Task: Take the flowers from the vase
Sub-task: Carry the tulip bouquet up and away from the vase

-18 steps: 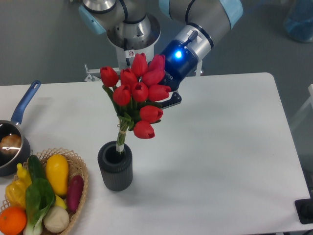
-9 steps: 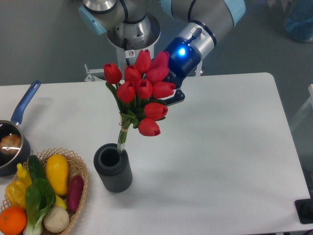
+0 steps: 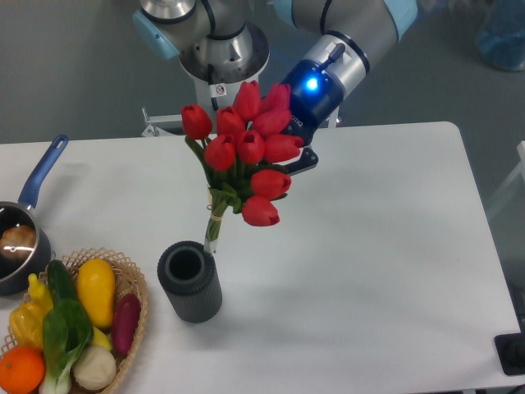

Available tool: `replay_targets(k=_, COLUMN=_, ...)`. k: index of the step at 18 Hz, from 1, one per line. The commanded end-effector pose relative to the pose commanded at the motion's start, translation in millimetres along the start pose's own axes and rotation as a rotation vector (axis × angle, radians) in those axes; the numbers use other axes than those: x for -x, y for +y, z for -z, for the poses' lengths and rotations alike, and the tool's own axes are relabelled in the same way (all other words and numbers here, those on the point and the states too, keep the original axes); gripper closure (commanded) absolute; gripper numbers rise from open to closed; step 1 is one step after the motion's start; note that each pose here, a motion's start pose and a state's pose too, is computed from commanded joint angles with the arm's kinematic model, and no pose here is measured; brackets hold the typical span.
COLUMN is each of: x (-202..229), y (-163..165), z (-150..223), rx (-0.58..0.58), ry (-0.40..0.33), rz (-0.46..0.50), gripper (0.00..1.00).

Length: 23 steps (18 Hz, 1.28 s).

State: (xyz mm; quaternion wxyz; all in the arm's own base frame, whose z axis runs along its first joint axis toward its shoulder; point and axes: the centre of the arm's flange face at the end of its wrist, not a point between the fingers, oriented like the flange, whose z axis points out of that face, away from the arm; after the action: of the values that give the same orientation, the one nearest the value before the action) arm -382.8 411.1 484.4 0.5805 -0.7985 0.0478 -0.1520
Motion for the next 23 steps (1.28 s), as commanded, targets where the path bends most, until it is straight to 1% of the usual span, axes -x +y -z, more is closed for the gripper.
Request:
replay_targets(k=5, x=8.1, y=-6.2, z=10.1, rx=0.005, ry=-0.027, rz=-0.019, gripper=0.67)
replay_targets(k=9, x=20.9, y=-5.3, z=10.4, rx=0.080, ry=-0.071, rz=-0.035, gripper=0.67)
replay_targets(k=13, x=25.8, y=-4.9, z=12.6, rx=0.086, ry=-0.080, rz=-0.039, gripper=0.67)
replay_targets(k=19, x=35.2, y=8.4, z=17.5, rx=0.207, ry=-0.142, rz=-0.097, gripper=0.68)
replay_targets(k=23, x=41.9, y=16.5, z=16.6, rx=0.248, ry=-0.148, rz=-0.137, gripper=0.68)
